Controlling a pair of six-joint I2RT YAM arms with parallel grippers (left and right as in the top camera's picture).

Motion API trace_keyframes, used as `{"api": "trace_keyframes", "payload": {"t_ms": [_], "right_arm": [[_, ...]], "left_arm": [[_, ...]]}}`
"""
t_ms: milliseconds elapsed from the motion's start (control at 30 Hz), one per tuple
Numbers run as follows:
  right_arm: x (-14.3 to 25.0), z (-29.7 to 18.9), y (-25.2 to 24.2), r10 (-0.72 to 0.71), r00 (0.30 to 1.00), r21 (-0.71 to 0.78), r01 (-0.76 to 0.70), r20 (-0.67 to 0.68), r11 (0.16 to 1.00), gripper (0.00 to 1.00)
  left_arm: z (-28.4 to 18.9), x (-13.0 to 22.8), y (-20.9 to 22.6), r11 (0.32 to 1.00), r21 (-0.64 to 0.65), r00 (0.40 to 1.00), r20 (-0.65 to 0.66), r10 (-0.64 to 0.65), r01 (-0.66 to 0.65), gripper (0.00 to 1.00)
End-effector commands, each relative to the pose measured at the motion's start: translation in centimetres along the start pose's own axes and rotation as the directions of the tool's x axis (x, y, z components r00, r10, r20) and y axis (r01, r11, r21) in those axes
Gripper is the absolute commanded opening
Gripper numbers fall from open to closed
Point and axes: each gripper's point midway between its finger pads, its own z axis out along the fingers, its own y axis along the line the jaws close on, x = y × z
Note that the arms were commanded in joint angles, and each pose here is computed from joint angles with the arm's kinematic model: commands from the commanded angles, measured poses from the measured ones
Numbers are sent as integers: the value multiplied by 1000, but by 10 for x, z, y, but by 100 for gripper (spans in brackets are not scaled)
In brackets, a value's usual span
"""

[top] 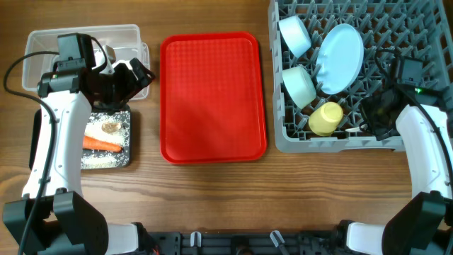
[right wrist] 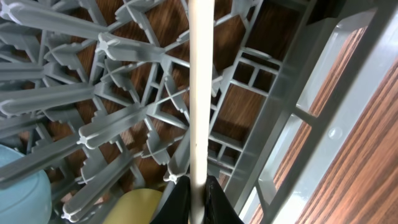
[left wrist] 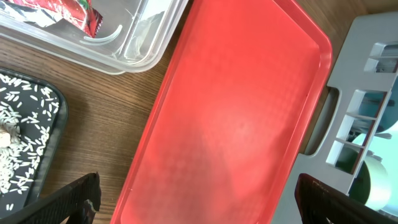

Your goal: Sort waste into correct bins and load items into the dishwasher rack

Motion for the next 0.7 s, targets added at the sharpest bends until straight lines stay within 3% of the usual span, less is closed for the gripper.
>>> {"api": "trace_keyframes", "payload": {"t_ms": [0, 100, 133, 167, 467, 667], "right_arm": [[-2, 2, -6, 41, 999, 20, -41, 14, 999, 6], [-1, 2, -7, 41, 999, 23, -41, 12, 999, 51], [-1, 2, -7, 40, 999, 23, -40, 12, 999, 86], [-1, 2, -7, 35, 999, 23, -36, 11, 999, 100], [-2, -6, -7, -57, 998, 15, 57, 17, 998, 100], [-28, -73, 16, -221, 956, -132, 249, 196, 960, 100]], "left_arm": [[-6, -3, -3, 1000, 9, 1000, 19, 6, -6, 100], [-6, -3, -3, 1000, 8, 1000, 19, 6, -6, 100], [-6, -3, -3, 1000, 8, 1000, 19, 6, -6, 100], [-6, -3, -3, 1000, 8, 1000, 19, 6, -6, 100], [-6, -3, -3, 1000, 8, 1000, 19, 6, -6, 100], [-6, -3, -3, 1000, 8, 1000, 19, 6, -6, 100]]}}
